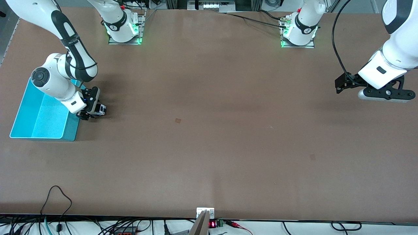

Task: Wind and store white jeep toy
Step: 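Close the right gripper on the jeep and lift it, then carry the jeep over the turquoise box and lower it inside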

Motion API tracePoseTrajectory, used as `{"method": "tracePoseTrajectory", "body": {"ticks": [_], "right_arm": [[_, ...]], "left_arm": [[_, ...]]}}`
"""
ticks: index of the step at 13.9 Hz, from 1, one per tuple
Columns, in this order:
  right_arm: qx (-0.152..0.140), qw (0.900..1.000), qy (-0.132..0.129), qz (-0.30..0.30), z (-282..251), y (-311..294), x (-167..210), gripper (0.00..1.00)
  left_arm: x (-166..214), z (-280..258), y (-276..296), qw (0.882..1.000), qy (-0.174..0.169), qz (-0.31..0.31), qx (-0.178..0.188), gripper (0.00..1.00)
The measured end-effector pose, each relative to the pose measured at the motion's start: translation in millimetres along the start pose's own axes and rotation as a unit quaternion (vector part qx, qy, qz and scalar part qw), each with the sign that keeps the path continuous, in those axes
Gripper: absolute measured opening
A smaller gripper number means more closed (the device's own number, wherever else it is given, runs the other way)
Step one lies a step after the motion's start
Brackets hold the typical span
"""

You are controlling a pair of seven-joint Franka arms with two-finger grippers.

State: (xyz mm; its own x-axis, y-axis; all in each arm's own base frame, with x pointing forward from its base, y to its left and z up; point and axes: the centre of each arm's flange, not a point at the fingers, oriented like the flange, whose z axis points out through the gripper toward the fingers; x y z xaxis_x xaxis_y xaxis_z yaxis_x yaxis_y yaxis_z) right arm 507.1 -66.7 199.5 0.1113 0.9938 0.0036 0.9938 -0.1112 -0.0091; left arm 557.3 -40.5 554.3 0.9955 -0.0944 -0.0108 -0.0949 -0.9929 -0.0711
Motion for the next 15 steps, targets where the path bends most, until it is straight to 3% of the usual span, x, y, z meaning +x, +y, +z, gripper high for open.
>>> {"method": "tracePoseTrajectory", "body": {"ticks": [3, 7, 10, 15], "right_arm": [[0.0, 1.0, 0.0, -0.007, 0, 0, -1, 0.52], [-0.004, 1.0, 0.003, -0.013, -3, 2, 7, 0.51], [-0.03, 0.999, 0.01, 0.003, -26, 14, 32, 0.51], [-0.045, 0.993, 0.017, 0.111, -97, 50, 36, 0.51]], "left_arm": [[0, -1, 0, 1.0, 0.001, 0.0, 0.0, 1.0], [0, -1, 0, 1.0, 0.001, 0.0, 0.0, 1.0], [0, -1, 0, 1.0, 0.001, 0.0, 0.0, 1.0], [0, -1, 0, 1.0, 0.001, 0.0, 0.0, 1.0]]}}
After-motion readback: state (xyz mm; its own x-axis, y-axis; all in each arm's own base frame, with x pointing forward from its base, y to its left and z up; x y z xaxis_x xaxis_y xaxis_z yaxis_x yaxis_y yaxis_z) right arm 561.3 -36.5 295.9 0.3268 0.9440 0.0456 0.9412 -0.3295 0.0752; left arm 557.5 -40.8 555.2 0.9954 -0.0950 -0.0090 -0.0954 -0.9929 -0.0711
